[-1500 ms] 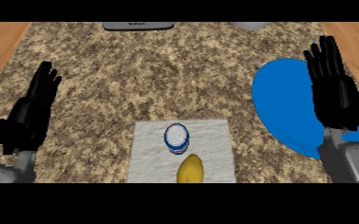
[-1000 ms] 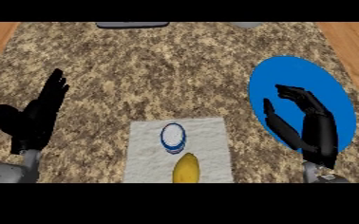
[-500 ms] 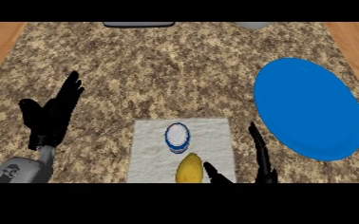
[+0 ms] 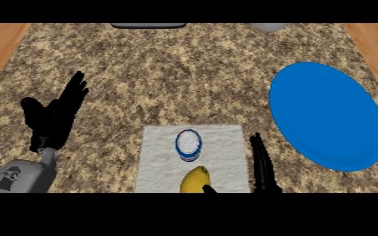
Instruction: Pick the can from the placemat and place it in the plate
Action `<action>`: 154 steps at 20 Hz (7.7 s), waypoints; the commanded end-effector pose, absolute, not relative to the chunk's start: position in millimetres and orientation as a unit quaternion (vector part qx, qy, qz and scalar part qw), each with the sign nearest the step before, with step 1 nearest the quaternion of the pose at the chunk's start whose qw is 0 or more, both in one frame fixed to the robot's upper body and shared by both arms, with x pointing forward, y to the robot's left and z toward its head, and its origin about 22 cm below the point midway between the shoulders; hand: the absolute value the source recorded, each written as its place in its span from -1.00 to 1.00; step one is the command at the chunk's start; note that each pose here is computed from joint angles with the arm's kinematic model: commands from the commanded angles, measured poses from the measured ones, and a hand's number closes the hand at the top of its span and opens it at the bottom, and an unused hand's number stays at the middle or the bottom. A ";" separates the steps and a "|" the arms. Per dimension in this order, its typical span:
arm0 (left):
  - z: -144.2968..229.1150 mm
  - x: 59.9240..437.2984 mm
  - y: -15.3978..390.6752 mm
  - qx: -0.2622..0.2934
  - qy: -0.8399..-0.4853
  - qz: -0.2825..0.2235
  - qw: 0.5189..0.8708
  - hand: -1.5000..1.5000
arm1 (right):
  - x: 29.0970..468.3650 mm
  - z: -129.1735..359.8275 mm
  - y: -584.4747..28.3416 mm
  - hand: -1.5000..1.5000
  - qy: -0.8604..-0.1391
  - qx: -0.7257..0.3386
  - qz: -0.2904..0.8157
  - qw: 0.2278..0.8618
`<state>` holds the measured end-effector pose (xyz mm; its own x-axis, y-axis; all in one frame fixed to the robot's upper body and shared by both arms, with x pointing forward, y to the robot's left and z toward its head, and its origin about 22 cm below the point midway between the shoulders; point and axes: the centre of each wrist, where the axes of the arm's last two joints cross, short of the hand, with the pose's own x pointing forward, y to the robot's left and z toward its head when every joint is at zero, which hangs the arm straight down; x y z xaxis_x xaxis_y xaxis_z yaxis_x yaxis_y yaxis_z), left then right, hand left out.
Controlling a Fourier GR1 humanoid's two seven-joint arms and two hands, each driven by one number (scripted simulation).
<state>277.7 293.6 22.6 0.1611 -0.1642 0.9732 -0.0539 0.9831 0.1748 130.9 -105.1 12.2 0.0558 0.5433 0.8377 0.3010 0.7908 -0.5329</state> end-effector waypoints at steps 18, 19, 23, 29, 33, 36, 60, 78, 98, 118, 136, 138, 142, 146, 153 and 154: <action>23.0 285.9 297.5 0.079 -0.644 -0.041 0.760 0.00 | 173.7 54.1 -56.4 -1.00 -0.483 -0.339 0.281 0.756; 14.5 286.3 291.1 0.085 -0.647 -0.038 0.757 0.00 | 185.4 57.8 -61.5 -1.00 -0.480 -0.337 0.288 0.757; 20.9 293.7 292.8 0.077 -0.642 -0.043 0.761 0.00 | 202.8 48.4 -45.3 -1.00 -0.465 -0.328 0.290 0.770; 19.1 272.9 275.2 0.071 -0.645 -0.036 0.760 0.00 | 214.1 77.8 -51.4 -1.00 -0.453 -0.331 0.291 0.775; 27.7 282.5 293.1 0.074 -0.648 -0.040 0.757 0.00 | 232.6 35.6 -45.9 -1.00 -0.443 -0.347 0.301 0.770; 15.3 296.2 282.2 0.085 -0.649 -0.042 0.754 0.00 | 230.9 33.7 -37.8 -1.00 -0.435 -0.344 0.318 0.769; 19.1 283.0 293.1 0.081 -0.644 -0.038 0.759 0.00 | 160.6 8.5 -36.7 1.00 -0.571 -0.163 0.569 0.569; 30.1 283.3 291.4 0.085 -0.647 -0.023 0.757 0.00 | 160.8 120.3 -201.6 1.00 -0.752 -0.352 0.308 0.464; 39.5 284.8 286.3 0.084 -0.655 -0.050 0.749 0.00 | 261.3 75.1 -383.7 1.00 -0.654 -0.398 0.326 0.554; 33.8 284.0 284.3 0.082 -0.639 -0.034 0.764 0.00 | 301.5 95.4 -399.2 -1.00 -0.833 -0.122 0.215 0.495; 11.6 281.2 278.6 0.083 -0.648 -0.039 0.756 0.00 | 265.2 71.8 -498.3 -1.00 -0.784 -0.013 0.129 0.607; 14.4 275.3 294.0 0.069 -0.652 -0.039 0.754 0.00 | 266.7 94.3 -517.7 -1.00 -0.785 -0.019 0.121 0.608; 17.6 284.1 276.2 0.071 -0.651 -0.038 0.755 0.00 | 260.5 75.7 -522.2 -1.00 -0.784 -0.027 0.125 0.607; 22.6 284.7 285.0 0.077 -0.641 -0.034 0.763 0.00 | 264.4 80.7 -531.8 -1.00 -0.785 -0.038 0.134 0.604; 13.7 289.9 290.2 0.074 -0.646 -0.036 0.759 0.00 | 247.3 80.4 -558.3 -1.00 -0.765 -0.068 0.149 0.623; 25.2 298.0 285.9 0.069 -0.648 -0.038 0.757 0.00 | 246.1 87.8 -565.4 -1.00 -0.763 -0.078 0.146 0.625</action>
<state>290.5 285.0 19.0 0.1593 -0.1553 0.9749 -0.0356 0.9860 0.1629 256.6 -549.3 83.2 -0.1511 0.3508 0.9242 0.0081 0.9353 -0.3537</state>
